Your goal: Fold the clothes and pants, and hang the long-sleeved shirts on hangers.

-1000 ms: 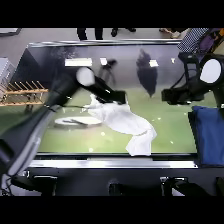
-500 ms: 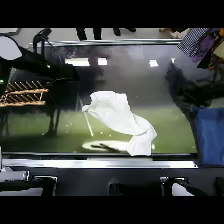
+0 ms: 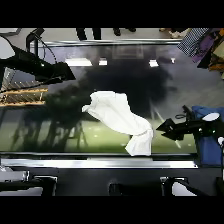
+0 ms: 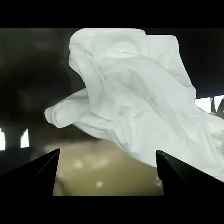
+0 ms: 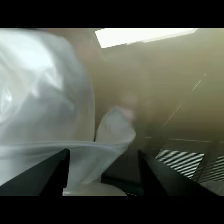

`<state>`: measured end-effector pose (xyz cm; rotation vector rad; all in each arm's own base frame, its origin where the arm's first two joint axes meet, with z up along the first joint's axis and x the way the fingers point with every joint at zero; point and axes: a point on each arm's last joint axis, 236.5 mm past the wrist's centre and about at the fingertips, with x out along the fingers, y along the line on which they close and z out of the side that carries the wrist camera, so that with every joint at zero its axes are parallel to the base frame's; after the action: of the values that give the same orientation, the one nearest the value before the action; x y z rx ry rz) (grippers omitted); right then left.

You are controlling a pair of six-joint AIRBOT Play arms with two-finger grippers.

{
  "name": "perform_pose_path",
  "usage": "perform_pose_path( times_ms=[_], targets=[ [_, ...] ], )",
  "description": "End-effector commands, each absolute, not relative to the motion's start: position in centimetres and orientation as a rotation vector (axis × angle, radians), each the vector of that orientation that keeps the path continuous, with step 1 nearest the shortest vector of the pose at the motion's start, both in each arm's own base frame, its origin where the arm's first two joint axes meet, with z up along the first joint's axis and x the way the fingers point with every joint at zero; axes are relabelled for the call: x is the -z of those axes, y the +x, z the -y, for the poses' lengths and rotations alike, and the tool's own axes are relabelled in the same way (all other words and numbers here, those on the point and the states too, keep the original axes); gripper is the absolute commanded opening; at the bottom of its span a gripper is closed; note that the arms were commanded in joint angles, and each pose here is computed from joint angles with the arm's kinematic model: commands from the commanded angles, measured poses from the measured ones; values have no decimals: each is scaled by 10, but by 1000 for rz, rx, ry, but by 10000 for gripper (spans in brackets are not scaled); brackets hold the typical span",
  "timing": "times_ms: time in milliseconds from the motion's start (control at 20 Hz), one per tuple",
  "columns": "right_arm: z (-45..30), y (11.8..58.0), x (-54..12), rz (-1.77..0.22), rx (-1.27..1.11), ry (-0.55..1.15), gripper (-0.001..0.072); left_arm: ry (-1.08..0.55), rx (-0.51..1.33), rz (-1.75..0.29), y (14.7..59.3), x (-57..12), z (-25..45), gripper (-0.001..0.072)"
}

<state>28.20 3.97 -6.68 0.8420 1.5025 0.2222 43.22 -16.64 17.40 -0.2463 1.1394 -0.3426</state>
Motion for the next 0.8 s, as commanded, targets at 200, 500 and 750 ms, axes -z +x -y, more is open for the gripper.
perform_pose_path(
  times_ms=[200, 500, 750],
  targets=[
    [-64, 273, 90, -1436, -251, 963, 500, -247, 339, -1149, 434, -170, 166, 676],
    [-54, 296, 96, -1340, -181, 991, 492, -259, 313, -1174, 438, -156, 157, 677],
    [-79, 293, 104, -1394, -245, 1022, 372, -285, 272, -1173, 444, -153, 137, 677]
  ],
)
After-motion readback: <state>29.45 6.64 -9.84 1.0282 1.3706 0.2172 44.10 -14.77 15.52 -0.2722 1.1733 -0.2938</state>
